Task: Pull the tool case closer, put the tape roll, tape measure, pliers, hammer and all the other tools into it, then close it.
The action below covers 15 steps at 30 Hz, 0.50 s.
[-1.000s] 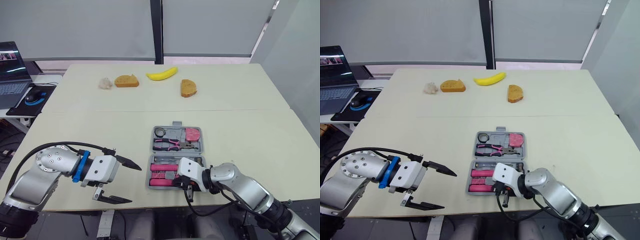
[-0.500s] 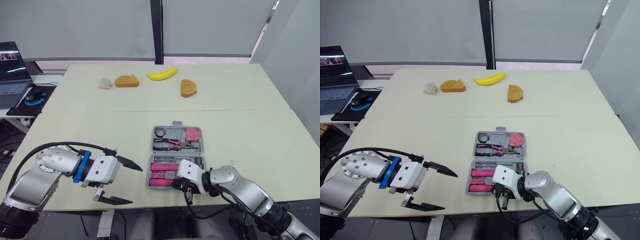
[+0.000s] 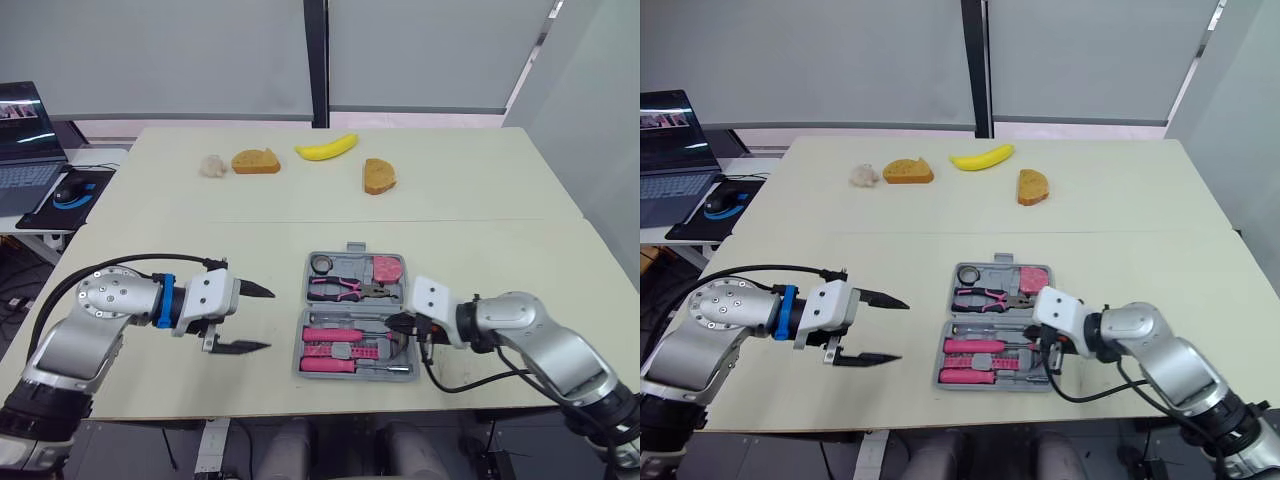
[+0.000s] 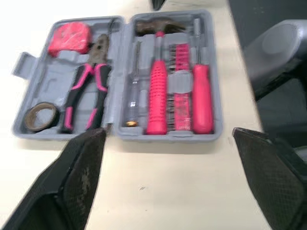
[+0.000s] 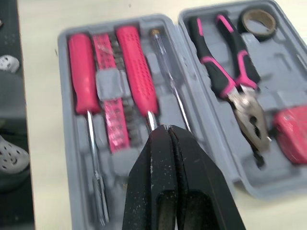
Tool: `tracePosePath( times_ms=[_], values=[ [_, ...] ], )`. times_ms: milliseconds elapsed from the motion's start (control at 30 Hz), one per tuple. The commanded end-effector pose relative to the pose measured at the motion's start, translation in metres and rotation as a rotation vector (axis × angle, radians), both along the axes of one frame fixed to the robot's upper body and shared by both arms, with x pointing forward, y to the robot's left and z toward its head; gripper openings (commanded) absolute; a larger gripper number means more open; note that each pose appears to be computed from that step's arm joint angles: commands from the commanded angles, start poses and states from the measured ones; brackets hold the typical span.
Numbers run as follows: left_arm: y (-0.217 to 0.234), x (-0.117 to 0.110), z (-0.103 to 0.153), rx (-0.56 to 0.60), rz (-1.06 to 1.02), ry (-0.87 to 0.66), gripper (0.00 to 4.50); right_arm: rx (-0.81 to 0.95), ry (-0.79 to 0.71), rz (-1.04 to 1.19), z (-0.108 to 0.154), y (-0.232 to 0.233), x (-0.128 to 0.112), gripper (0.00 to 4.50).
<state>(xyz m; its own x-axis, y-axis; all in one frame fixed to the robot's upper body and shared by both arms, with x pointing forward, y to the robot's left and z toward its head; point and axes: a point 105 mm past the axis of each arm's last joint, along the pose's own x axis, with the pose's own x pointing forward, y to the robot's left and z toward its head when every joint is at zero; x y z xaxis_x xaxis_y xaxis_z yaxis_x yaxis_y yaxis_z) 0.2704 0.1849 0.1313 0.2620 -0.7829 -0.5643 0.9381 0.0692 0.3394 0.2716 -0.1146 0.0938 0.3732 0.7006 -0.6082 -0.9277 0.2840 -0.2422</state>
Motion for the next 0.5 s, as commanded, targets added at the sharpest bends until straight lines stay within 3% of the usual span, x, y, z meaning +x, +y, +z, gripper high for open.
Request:
tracePosePath(
  times_ms=[33, 167, 333, 500],
  values=[
    [0.005, 0.019, -0.004, 0.038, 0.079, -0.05, 2.91, -0.09, -0.083, -0.044, 0.01, -0.033, 0.012, 0.0],
    [0.008, 0.037, -0.011, 0.066, 0.141, -0.083, 1.6, -0.166, -0.099, -0.09, 0.004, -0.057, 0.02, 0.0],
    [0.005, 0.054, -0.053, 0.189, 0.161, -0.084, 0.05, -0.262, -0.111, -0.141, -0.02, -0.072, 0.036, 0.0],
    [-0.014, 0.06, -0.073, 0.156, 0.166, -0.054, 0.05, -0.284, -0.098, -0.135, -0.032, -0.072, 0.042, 0.0]
  ],
)
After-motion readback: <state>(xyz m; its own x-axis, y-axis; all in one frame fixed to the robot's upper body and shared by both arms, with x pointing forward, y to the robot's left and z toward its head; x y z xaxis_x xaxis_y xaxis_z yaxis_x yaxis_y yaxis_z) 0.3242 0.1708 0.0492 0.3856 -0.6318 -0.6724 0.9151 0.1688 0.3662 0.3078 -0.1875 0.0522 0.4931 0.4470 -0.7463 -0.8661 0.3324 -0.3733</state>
